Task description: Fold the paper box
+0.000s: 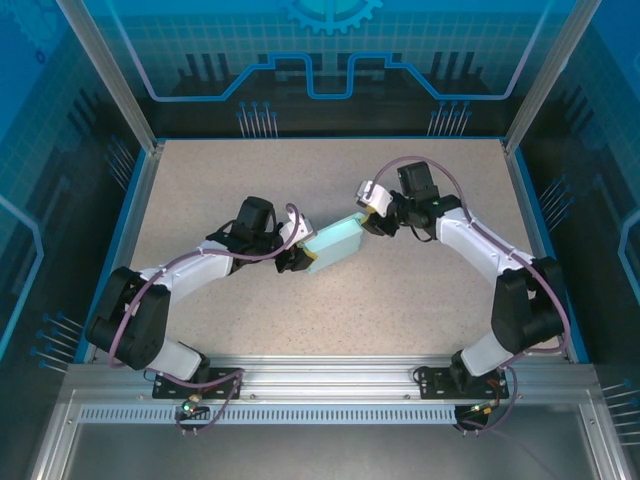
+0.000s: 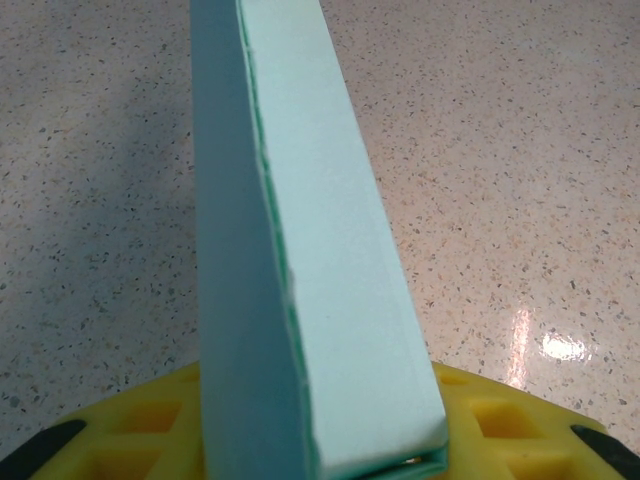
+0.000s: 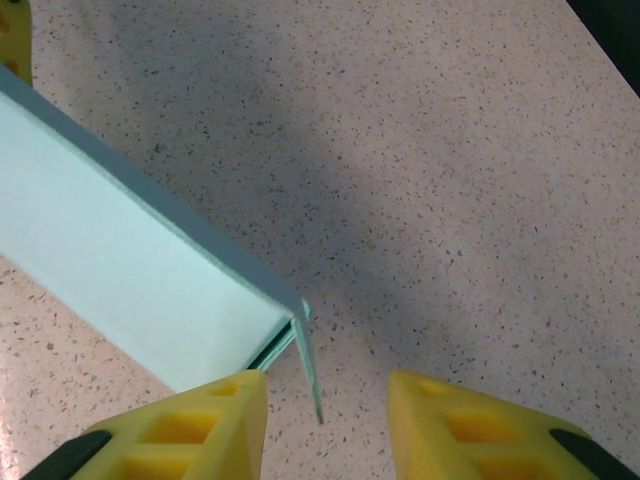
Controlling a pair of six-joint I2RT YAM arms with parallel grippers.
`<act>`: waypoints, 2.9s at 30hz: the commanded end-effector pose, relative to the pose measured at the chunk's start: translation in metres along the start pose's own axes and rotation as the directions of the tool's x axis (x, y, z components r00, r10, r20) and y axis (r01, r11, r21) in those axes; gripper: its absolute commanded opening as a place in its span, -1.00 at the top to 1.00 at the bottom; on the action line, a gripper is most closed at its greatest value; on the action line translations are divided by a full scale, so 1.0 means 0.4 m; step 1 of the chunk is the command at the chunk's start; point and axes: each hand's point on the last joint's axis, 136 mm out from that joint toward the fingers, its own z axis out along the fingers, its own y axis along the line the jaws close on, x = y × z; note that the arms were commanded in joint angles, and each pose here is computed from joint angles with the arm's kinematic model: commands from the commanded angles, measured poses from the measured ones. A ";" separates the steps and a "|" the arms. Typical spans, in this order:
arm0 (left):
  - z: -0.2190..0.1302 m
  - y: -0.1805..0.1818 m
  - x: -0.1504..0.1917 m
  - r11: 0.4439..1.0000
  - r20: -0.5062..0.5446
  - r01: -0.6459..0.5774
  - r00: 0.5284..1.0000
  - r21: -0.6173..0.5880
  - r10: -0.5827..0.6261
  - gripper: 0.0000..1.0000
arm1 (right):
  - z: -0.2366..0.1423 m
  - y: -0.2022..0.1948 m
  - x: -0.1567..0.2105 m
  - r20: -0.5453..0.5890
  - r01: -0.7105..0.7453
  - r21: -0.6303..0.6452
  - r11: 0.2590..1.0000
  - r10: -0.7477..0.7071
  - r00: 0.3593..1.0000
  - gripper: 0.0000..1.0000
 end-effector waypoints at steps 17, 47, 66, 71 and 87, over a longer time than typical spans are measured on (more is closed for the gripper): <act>-0.004 0.010 -0.026 1.000 0.024 -0.016 1.000 0.008 0.016 0.43 | 0.021 0.015 -0.012 -0.062 -0.033 -0.026 0.999 0.031 0.998 0.85; -0.015 0.044 -0.029 0.997 0.014 0.012 1.000 -0.082 -0.011 0.44 | 0.013 0.089 -0.015 -0.195 -0.472 0.183 0.862 0.502 0.842 0.92; -0.007 0.053 -0.019 0.996 -0.003 0.032 0.999 -0.088 -0.032 0.45 | 0.024 0.107 -0.002 -0.215 -0.547 0.179 0.817 0.575 0.789 0.92; -0.003 0.057 -0.016 0.995 -0.006 0.036 0.999 -0.091 -0.036 0.44 | 0.036 0.114 0.018 -0.229 -0.550 0.185 0.814 0.580 0.782 0.92; 0.017 0.067 0.010 0.995 -0.053 0.043 0.997 -0.091 -0.048 0.44 | 0.080 0.134 0.089 -0.231 -0.525 0.219 0.823 0.566 0.792 0.93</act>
